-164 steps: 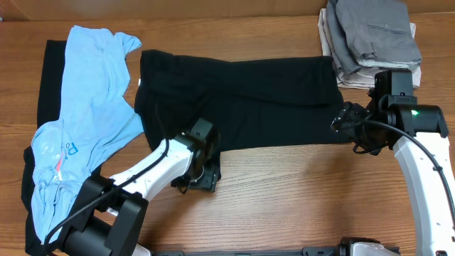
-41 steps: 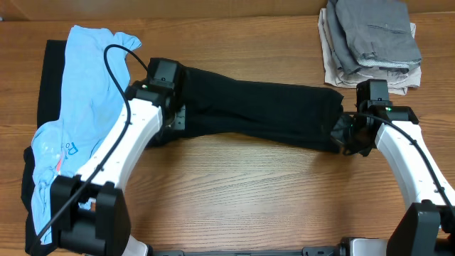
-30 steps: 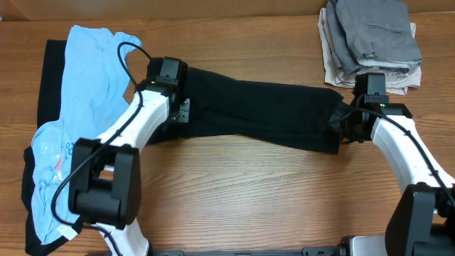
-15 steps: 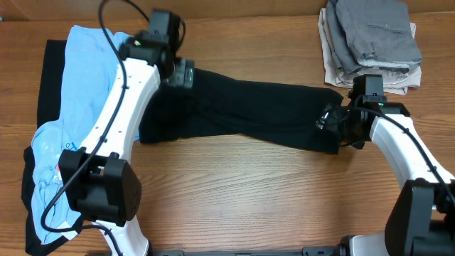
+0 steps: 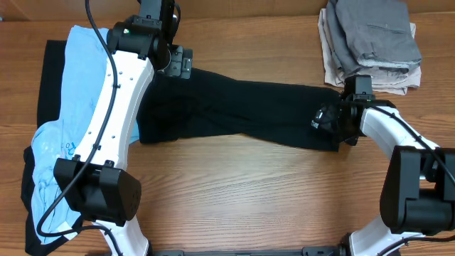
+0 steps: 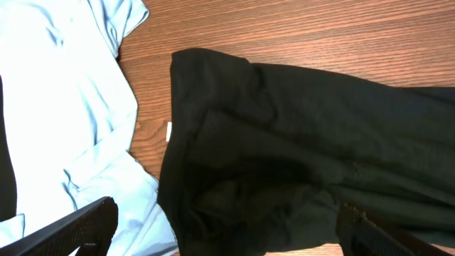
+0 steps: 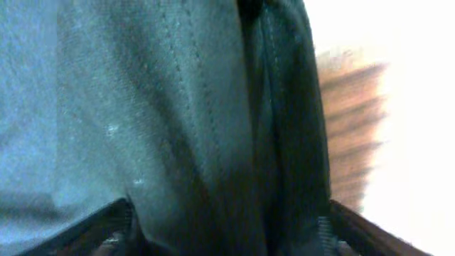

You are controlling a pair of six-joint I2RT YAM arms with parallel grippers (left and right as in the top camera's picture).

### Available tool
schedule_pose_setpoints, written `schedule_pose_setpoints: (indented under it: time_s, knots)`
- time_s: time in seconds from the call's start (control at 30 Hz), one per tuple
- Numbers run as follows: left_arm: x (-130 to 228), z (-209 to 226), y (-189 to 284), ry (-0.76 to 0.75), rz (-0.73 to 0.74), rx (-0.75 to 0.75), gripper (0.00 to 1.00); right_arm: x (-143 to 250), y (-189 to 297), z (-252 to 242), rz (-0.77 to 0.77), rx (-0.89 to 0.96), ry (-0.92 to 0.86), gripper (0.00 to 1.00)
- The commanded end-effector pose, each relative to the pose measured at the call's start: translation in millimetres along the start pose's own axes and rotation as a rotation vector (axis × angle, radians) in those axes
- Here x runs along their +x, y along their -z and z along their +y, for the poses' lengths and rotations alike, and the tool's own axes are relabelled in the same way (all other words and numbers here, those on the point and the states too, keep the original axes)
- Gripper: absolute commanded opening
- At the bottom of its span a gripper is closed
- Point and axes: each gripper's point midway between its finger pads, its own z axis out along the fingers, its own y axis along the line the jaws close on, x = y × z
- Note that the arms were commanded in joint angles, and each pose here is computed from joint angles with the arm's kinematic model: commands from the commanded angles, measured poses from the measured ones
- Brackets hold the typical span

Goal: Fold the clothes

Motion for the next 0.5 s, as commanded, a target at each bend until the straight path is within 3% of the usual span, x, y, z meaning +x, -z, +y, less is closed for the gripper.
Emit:
schedule_pose_setpoints:
  time_s: [0.0, 0.03, 0.07, 0.1, 0.27, 0.47]
  knots:
    - [-5, 3, 6, -0.003, -0.020, 0.002, 1.00, -2, -11, -18, -0.013, 0.089, -0.008, 0.68]
    - [-5, 3, 6, -0.003, -0.020, 0.001, 1.00, -2, -11, -19, -0.014, 0.093, -0.008, 0.55]
    - [-5, 4, 6, -0.003, -0.018, -0.002, 1.00, -1, -11, -21, -0.007, 0.096, -0.013, 0.24]
    - [-5, 4, 6, -0.003, -0.016, -0.003, 1.00, 0, -10, -23, -0.001, 0.100, -0.030, 0.07]
    - [-1, 18, 7, 0.012, 0.000, -0.039, 1.00, -1, 6, -37, 0.016, 0.082, -0.137, 0.04]
    - [11, 46, 11, 0.059, 0.059, -0.063, 1.00, -9, 82, -54, -0.022, 0.004, -0.134, 0.04]
